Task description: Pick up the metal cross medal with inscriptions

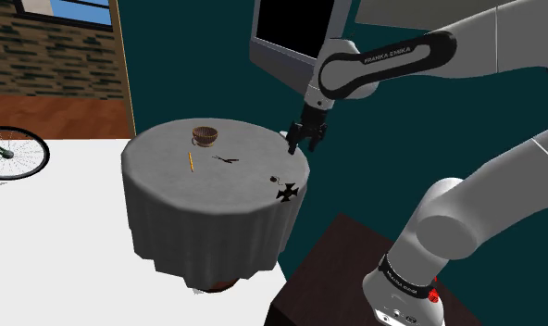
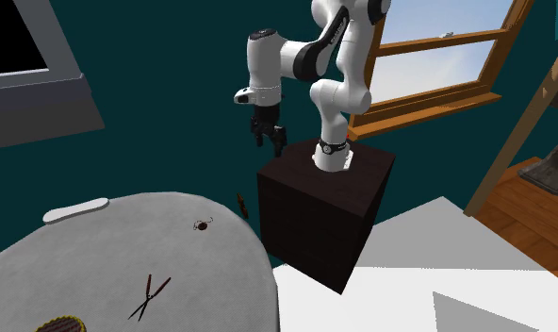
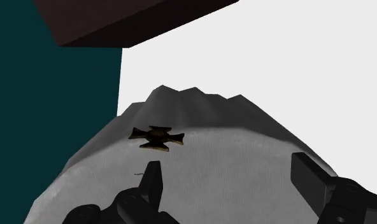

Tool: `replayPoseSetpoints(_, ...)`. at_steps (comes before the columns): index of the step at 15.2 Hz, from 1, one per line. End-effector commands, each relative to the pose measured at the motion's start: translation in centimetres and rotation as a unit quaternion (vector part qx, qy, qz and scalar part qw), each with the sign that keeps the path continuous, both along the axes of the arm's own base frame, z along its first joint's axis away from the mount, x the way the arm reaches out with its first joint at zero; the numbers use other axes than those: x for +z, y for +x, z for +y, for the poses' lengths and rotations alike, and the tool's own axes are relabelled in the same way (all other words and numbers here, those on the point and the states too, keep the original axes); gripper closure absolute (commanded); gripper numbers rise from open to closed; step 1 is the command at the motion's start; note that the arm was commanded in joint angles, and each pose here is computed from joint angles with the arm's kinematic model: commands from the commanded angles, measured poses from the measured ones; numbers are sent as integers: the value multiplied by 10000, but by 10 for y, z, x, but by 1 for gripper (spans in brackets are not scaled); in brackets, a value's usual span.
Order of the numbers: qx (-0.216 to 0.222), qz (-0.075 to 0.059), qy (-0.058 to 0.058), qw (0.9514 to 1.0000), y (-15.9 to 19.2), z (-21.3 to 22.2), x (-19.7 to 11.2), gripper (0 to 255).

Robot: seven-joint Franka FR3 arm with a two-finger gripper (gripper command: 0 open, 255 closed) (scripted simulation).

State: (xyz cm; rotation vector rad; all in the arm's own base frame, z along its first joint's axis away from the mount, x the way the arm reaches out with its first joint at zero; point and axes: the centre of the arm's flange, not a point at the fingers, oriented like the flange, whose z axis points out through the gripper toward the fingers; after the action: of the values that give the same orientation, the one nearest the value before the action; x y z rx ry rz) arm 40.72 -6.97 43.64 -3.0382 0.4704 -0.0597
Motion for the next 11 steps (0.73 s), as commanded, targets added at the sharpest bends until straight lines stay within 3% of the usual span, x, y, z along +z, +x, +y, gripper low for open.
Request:
replayPoseSetpoints(1,-160,40,-8,9999,8,-12,-25,0)
replayPoseSetpoints(11,-934,244,-34,9953,49,-76,-134,0)
